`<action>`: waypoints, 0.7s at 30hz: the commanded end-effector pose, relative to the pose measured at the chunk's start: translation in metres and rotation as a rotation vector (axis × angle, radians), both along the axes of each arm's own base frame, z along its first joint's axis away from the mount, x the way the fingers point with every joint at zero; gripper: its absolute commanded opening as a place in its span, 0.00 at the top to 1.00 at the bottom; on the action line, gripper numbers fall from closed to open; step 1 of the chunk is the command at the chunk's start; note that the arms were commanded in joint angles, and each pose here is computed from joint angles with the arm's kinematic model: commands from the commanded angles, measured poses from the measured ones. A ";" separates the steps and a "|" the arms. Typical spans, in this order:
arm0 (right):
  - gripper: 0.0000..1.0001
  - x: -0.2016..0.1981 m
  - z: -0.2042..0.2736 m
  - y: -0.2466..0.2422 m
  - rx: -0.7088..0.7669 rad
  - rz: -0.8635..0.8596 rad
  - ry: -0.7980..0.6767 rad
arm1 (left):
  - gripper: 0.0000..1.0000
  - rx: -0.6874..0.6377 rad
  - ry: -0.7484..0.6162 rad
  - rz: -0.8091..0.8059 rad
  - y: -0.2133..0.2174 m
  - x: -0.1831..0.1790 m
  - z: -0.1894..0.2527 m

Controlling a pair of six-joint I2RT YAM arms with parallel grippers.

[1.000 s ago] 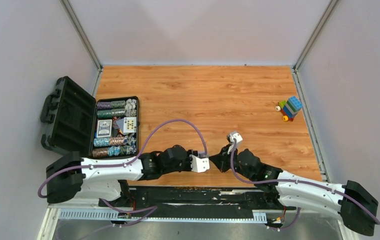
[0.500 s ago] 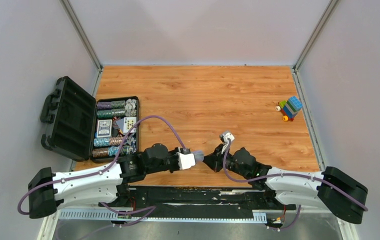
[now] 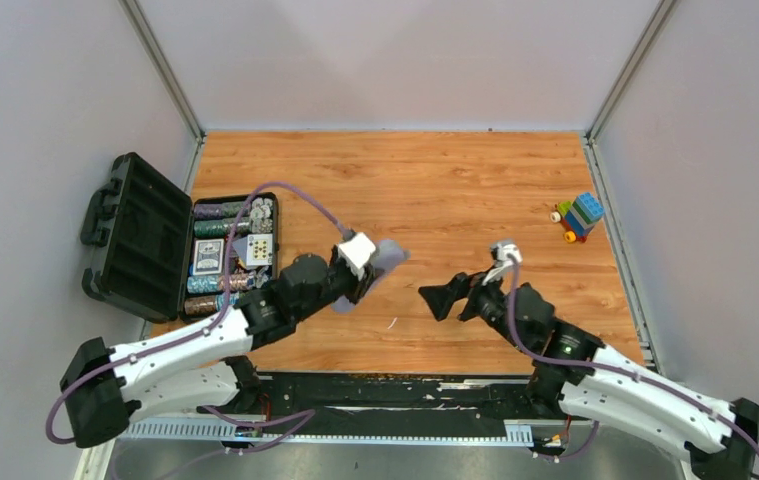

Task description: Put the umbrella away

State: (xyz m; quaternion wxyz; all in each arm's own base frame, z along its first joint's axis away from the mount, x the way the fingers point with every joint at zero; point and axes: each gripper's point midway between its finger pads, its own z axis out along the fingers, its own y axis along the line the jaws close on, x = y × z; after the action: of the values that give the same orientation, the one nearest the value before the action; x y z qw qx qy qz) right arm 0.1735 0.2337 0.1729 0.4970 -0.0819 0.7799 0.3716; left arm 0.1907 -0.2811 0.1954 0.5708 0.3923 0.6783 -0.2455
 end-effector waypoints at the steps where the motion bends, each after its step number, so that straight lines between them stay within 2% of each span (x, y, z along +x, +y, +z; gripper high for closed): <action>1: 0.00 0.012 0.014 -0.067 -0.129 -0.268 0.009 | 0.80 -0.185 0.173 0.329 0.011 0.070 0.016; 4: 0.00 0.014 0.023 -0.089 -0.196 -0.347 0.013 | 0.73 -0.261 0.247 0.332 -0.015 0.090 0.023; 8: 0.00 0.013 0.028 -0.099 -0.281 -0.372 0.037 | 0.69 -0.341 0.350 0.176 -0.067 0.093 0.026; 10: 0.00 0.012 0.025 -0.097 -0.314 -0.351 0.041 | 0.63 -0.383 0.418 0.119 -0.088 0.092 0.017; 12: 0.00 0.012 0.022 -0.095 -0.336 -0.342 0.050 | 0.49 -0.386 0.464 0.109 -0.098 0.095 -0.001; 13: 0.00 0.012 0.020 -0.095 -0.344 -0.350 0.062 | 0.37 -0.374 0.470 0.115 -0.097 0.098 -0.005; 14: 0.00 0.012 0.018 -0.097 -0.351 -0.365 0.080 | 0.29 -0.334 0.496 0.148 -0.093 0.102 -0.019; 17: 0.00 0.011 0.013 -0.099 -0.396 -0.385 0.129 | 0.14 -0.295 0.514 0.184 -0.078 0.111 -0.023; 18: 0.00 0.011 0.011 -0.099 -0.405 -0.391 0.144 | 0.03 -0.279 0.506 0.202 -0.070 0.113 -0.021; 21: 0.00 0.011 0.008 -0.098 -0.417 -0.414 0.176 | 0.00 -0.198 0.452 0.273 -0.043 0.115 -0.007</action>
State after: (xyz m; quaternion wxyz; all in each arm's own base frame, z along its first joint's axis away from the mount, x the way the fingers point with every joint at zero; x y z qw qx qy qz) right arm 0.1845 0.1408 0.1714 0.4689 -0.0202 0.8762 0.1098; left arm 0.2955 -0.3427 0.1331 0.4231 0.1771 0.8242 -0.3322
